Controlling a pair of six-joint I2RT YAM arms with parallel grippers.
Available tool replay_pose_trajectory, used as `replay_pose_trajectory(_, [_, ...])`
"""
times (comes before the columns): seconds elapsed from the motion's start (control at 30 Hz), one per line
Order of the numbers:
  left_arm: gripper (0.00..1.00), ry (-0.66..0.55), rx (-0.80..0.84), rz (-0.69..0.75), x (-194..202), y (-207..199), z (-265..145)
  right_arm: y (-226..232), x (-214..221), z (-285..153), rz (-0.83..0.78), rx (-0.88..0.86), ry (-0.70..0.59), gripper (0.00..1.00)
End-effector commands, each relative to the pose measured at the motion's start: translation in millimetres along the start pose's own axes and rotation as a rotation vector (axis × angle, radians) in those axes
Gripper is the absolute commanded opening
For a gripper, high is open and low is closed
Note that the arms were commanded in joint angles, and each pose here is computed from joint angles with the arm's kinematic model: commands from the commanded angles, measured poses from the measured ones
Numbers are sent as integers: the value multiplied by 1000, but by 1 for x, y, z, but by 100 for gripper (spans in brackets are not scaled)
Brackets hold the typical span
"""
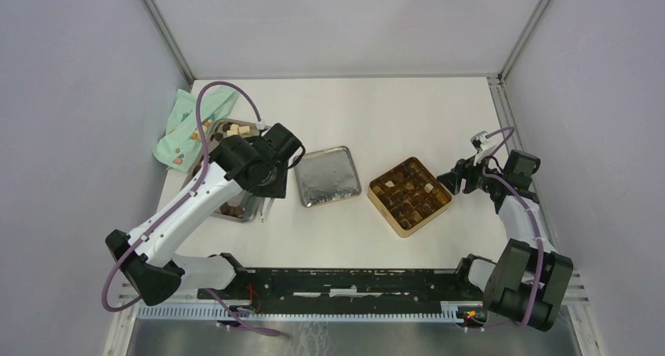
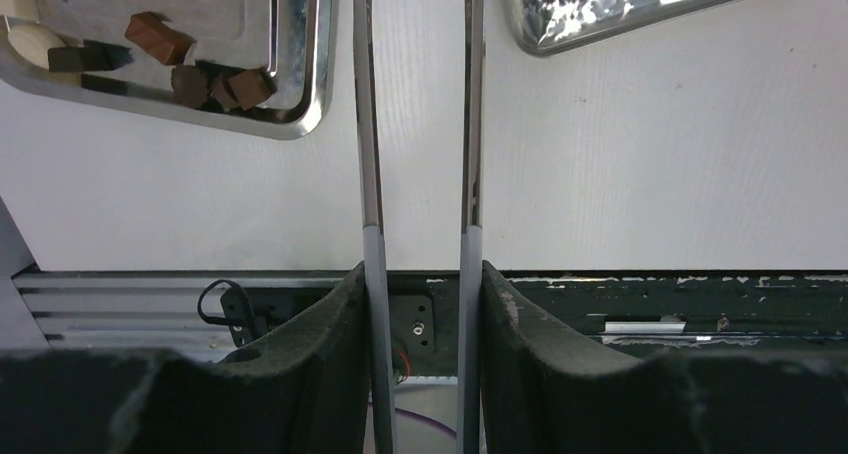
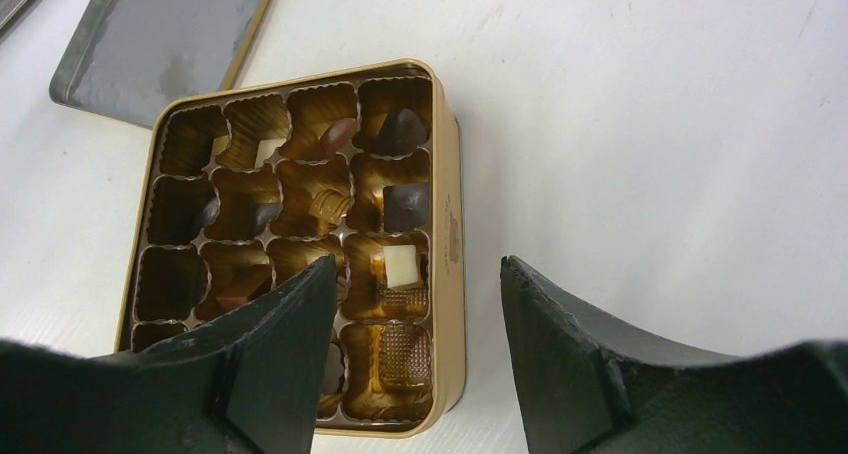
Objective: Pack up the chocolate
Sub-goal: Pick up the fake chocolate from the plate.
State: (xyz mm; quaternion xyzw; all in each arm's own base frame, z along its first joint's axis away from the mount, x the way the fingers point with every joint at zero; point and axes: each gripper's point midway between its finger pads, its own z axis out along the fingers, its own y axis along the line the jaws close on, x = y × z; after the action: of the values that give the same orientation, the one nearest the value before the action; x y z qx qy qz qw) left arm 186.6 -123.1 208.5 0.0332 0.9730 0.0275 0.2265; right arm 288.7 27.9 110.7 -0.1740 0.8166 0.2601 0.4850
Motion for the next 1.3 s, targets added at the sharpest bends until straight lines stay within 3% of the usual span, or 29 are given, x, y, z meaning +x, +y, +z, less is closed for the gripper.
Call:
replay_pose_trajectory(0.0, [45,24,-61,-98,11,17,-3,3,-13,-1,-63,-30,-48,67])
replay_pose_trajectory(0.3, [48,61,-162,-201,28,53,14,7,-2,1,-58,-54,-35,67])
replay_pose_trajectory(0.77, [48,-3,-168,-407,-50,121,62,8,-1,4,-56,-91,-26,67])
replay_pose_trajectory(1.27, [48,45,-199,-594,-26,166,89,4,4,8,-28,-119,10,67])
